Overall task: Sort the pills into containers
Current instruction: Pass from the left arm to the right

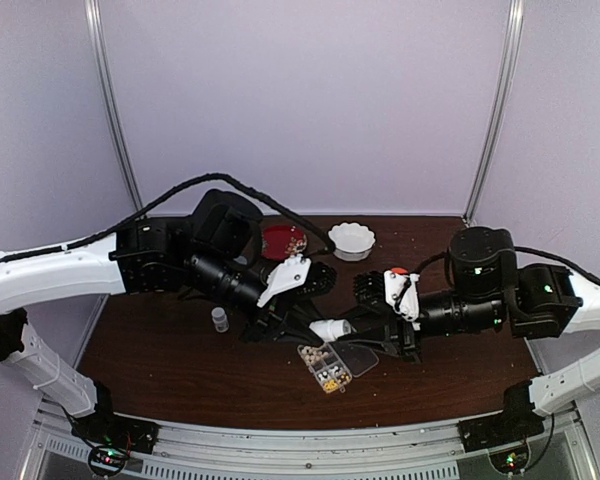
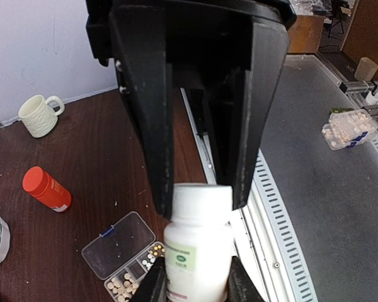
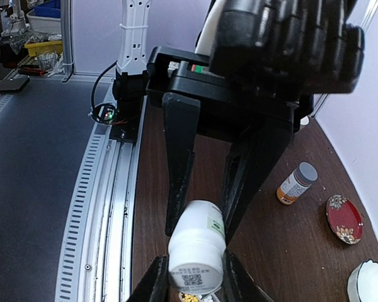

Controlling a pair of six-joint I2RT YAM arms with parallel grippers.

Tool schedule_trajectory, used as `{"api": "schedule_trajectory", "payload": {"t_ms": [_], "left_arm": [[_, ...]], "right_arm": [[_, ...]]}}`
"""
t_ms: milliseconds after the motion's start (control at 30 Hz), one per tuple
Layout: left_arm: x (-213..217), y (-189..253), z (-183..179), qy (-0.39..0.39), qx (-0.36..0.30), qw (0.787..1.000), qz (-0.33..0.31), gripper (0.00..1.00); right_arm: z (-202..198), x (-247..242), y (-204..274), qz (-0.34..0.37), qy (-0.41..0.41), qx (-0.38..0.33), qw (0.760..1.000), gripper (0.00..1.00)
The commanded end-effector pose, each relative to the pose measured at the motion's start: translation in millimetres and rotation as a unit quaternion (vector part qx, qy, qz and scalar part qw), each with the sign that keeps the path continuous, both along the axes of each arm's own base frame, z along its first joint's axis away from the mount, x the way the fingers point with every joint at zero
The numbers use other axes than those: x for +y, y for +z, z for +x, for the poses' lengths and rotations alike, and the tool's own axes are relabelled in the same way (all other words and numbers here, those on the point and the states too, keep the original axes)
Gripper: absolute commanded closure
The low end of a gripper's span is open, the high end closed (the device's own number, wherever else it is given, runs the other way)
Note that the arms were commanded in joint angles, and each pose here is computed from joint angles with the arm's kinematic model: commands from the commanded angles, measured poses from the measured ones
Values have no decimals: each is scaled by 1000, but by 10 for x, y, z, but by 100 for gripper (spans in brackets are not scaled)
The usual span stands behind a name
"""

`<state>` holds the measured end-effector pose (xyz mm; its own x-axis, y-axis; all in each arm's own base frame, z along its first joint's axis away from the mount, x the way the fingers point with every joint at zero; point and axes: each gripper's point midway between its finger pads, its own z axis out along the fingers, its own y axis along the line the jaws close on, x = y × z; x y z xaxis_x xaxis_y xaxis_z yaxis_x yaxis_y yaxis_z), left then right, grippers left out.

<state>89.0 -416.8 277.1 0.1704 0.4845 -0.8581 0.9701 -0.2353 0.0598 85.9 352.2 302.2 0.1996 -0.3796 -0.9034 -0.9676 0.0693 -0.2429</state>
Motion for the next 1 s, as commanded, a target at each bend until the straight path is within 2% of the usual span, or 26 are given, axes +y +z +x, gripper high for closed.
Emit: {"api": "schedule_trajectory", "payload": {"t_ms": [0, 167, 200, 333, 367, 467, 633, 733, 800, 867, 967], "left_arm": [[-100, 133, 121, 16, -31, 999, -35, 100], [-107, 150, 173, 29, -40, 998, -36, 100], [-104, 148, 182, 33, -42, 998, -36, 95], [-57, 153, 245, 63, -45, 995, -55, 30], [-20, 161, 268, 75, -48, 994, -60, 21], [110, 184, 369, 111, -53, 990, -70, 5], [352, 140, 634, 191, -42, 978, -65, 2], [497, 129, 872, 250, -4, 965, -79, 2], [645, 99, 1122, 311, 32, 946, -88, 2], [886, 89, 1422, 407, 60, 906, -102, 3], [1170, 81, 1583, 470, 44, 873, -119, 2]], "right_arm": [[58, 24, 304, 81, -47, 74, 993, 100], [82, -4, 312, 80, -56, 71, 993, 100], [77, -10, 283, 72, -54, 66, 994, 99], [87, -94, 130, 28, -55, 43, 997, 96], [89, -123, 85, 16, -57, 41, 997, 96], [161, -251, -85, -16, -80, 43, 996, 96], [442, -557, -317, -47, -168, 69, 982, 95], [715, -795, -580, -101, -245, 136, 955, 97], [948, -970, -770, -139, -303, 191, 923, 98], [1086, -1130, -1025, -183, -342, 228, 893, 99], [1274, -1381, -1355, -217, -393, 267, 853, 100]]}}
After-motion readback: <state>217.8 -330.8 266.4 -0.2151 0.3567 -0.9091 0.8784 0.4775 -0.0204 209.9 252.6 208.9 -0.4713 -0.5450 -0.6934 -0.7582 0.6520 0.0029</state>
